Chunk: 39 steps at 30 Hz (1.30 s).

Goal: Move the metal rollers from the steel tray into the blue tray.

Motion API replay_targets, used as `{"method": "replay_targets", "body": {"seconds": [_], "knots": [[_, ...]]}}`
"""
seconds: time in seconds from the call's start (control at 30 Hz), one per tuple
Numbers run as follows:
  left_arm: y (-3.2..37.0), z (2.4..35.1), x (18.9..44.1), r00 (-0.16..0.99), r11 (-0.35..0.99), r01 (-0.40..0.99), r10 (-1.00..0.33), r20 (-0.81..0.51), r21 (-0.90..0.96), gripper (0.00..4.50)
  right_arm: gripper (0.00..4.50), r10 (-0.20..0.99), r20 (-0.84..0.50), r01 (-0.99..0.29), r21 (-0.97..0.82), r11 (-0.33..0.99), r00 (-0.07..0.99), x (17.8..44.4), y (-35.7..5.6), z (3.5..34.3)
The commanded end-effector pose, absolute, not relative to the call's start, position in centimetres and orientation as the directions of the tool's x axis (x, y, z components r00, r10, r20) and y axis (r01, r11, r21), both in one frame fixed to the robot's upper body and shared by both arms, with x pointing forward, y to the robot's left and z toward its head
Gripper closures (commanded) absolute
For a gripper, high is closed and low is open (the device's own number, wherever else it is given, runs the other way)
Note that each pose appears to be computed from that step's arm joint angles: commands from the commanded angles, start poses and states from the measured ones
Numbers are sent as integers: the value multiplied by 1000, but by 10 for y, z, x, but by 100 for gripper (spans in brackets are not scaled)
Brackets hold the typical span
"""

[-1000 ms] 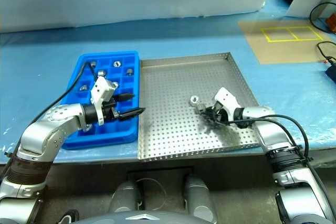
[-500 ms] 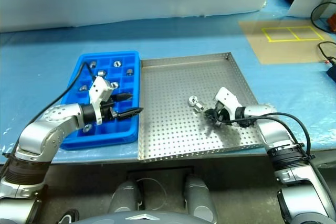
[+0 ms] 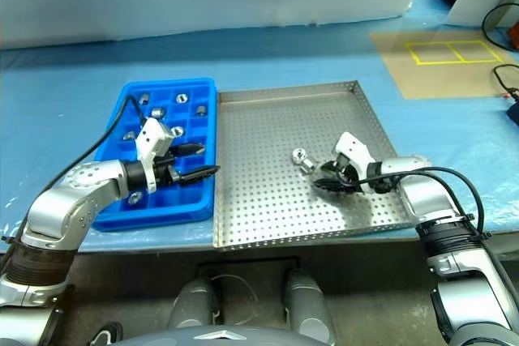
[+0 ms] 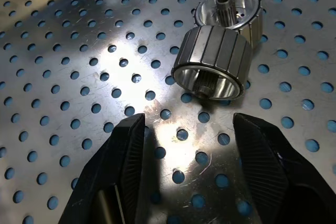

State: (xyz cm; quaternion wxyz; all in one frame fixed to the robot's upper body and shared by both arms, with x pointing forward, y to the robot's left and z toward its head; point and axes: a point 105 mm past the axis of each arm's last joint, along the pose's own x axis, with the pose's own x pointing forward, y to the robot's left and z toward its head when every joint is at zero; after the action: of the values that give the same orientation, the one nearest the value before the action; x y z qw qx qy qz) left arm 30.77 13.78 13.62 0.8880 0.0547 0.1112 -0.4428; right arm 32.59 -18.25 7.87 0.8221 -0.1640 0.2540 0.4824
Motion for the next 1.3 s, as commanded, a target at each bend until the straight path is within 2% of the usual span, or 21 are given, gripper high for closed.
{"method": "replay_targets", "body": {"seconds": [0.03, 0.2, 0.33, 0.37, 0.53, 0.57, 0.8, 0.93, 1.13, 1.3], "knots": [[140, 148, 307, 595, 602, 798, -774, -217, 42, 37, 186, 730, -560, -892, -37, 451, 392, 322, -180, 87], [140, 148, 307, 591, 598, 800, -776, -221, 42, 37, 186, 762, -501, -890, -36, 455, 410, 327, -163, 94], [140, 149, 307, 590, 597, 801, -777, -222, 42, 37, 186, 707, -470, -836, -149, 528, 529, 346, -170, 100], [140, 149, 307, 589, 596, 802, -777, -223, 43, 37, 186, 699, -479, -836, -164, 524, 532, 346, -173, 99], [139, 148, 306, 585, 592, 805, -779, -224, 41, 37, 25, 683, -495, -835, -199, 513, 538, 348, -177, 102], [139, 148, 306, 585, 592, 805, -780, -223, 40, 37, 5, 686, -499, -839, -190, 510, 530, 347, -176, 101], [137, 148, 307, 584, 591, 806, -782, -220, 39, 37, 5, 758, -440, -867, -112, 486, 482, 340, -147, 103], [136, 147, 307, 581, 589, 807, -783, -222, 37, 37, 5, 714, -388, -810, -211, 547, 583, 361, -136, 108], [134, 147, 307, 577, 585, 810, -786, -223, 36, 37, 5, 667, -325, -742, -296, 601, 670, 380, -131, 113], [133, 146, 306, 575, 583, 811, -787, -225, 36, 37, 5, 671, -281, -727, -294, 620, 686, 386, -121, 115]]}}
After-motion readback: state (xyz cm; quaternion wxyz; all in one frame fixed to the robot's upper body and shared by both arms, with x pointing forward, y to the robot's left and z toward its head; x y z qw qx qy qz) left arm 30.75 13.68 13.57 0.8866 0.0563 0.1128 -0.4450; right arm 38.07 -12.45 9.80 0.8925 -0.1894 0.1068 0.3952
